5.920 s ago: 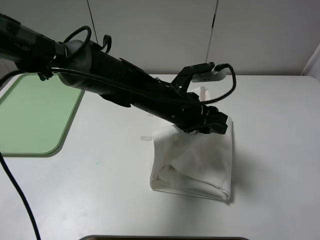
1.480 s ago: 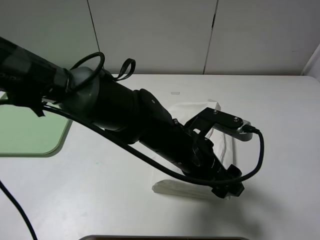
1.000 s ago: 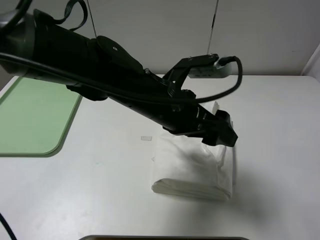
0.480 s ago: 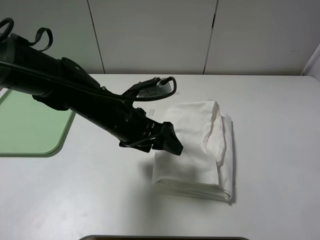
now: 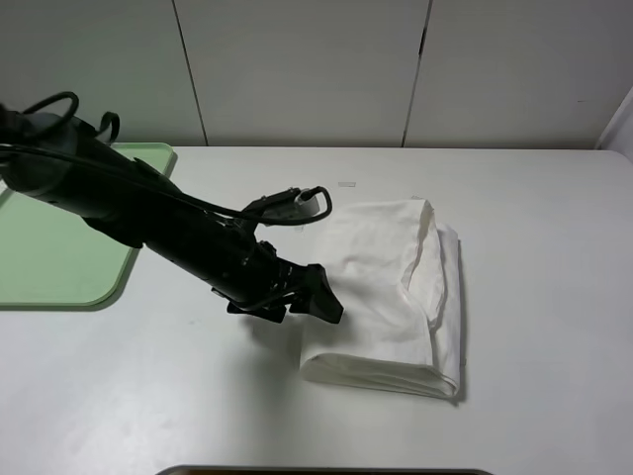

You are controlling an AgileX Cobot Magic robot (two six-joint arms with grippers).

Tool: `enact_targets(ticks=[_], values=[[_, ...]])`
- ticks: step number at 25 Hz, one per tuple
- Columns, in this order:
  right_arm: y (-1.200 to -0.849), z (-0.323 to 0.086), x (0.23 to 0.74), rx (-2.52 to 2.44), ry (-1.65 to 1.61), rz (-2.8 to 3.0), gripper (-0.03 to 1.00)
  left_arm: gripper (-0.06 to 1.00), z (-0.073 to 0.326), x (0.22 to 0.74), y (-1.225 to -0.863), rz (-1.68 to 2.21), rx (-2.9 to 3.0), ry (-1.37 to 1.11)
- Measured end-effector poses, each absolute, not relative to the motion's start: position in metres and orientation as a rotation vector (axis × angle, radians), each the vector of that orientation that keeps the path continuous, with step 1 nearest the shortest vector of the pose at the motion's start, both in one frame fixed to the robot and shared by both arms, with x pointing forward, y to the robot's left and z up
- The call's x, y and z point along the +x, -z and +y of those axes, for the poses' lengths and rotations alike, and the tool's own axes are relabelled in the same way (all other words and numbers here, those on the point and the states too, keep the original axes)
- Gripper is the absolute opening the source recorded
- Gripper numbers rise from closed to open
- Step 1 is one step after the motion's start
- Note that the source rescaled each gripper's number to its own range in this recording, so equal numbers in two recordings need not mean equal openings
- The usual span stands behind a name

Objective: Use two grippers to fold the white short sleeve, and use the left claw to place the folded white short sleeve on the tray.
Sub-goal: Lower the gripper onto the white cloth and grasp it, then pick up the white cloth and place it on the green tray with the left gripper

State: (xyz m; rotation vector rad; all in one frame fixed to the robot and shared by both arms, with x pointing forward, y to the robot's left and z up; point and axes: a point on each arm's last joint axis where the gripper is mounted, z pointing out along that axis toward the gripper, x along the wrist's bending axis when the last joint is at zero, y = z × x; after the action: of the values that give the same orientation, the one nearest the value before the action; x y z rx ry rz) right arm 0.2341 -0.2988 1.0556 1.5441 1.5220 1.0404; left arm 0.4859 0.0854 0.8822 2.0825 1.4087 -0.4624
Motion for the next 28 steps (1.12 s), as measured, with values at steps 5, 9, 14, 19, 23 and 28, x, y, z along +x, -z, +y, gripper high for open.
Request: enact_targets(ticks=[5,9,14,19,23,28], values=[[-1.056,-0.299,0.234,1.544,-1.040,1.522,1.00,0.88,0.080,0.492,-0.859,1.441,2.030,0.490],[-1.056,-0.299,0.234,1.544,-1.040,1.522,1.00,0.87,0.073,0.501,-0.855,1.430,1.999,0.490],[-1.056,-0.299,0.234,1.544,-1.040,1.522,1.00,0.72,0.067,0.510,-0.852,1.424,1.993,0.476],[-1.056,-0.299,0.234,1.544,-1.040,1.522,1.00,0.18,0.056,0.518,-0.851,1.405,1.974,0.459],[-1.056,-0.299,0.234,1.544,-1.040,1.522,1.00,0.10,0.053,0.522,-0.855,1.351,2.001,0.452],[-1.056,-0.299,0.234,1.544,-1.040,1.522,1.00,0.10,0.055,0.525,-0.869,1.181,2.151,0.374]])
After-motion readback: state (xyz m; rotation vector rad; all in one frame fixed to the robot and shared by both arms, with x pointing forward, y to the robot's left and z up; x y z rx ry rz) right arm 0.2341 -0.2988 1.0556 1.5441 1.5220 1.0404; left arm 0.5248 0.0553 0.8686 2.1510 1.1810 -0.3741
